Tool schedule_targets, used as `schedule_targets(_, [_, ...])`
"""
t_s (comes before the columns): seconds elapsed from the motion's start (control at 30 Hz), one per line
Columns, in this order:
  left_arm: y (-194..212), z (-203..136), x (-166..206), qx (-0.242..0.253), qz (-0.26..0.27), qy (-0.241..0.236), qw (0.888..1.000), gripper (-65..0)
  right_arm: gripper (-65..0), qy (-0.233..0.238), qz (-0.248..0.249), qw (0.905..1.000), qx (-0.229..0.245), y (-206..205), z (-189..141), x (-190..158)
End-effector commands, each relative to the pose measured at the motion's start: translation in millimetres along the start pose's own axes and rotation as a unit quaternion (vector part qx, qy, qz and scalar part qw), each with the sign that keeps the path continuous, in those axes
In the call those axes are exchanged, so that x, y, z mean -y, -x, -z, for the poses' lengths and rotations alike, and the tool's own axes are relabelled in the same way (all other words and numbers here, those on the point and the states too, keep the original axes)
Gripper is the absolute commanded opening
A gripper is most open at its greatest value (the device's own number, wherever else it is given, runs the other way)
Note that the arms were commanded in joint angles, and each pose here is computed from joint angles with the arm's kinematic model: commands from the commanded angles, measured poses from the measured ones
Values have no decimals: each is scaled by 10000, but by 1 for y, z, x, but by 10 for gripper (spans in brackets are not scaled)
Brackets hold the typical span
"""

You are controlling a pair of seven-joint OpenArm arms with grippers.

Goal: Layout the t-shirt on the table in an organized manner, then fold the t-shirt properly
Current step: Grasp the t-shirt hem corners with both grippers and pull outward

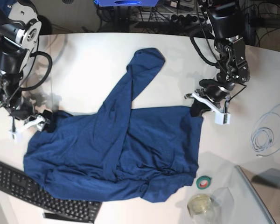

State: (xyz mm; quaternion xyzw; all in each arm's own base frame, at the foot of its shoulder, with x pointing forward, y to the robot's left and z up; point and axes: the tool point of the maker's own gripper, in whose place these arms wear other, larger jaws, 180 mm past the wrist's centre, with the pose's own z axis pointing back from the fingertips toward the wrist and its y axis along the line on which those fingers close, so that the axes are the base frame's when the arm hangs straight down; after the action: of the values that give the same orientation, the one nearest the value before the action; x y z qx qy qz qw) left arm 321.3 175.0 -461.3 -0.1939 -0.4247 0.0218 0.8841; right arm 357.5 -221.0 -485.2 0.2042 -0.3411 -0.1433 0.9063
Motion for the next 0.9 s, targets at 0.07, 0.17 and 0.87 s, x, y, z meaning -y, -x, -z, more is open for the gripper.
schedule_targets(0.07, [-22, 7, 0, 290, -97, 64, 9995, -650, -207, -158, -330, 9993, -17, -9, 6, -17])
schedule_targets(0.17, [-24, 14, -10, 276, -296, -186, 9990, -650, -357, -212, -432, 9987, 139, -13, 9, -22])
schedule_targets(0.87, [12, 3, -31, 49, -737, -1022, 9920, -334, -650, 0, -770, 9970, 45, 7, -14, -8])
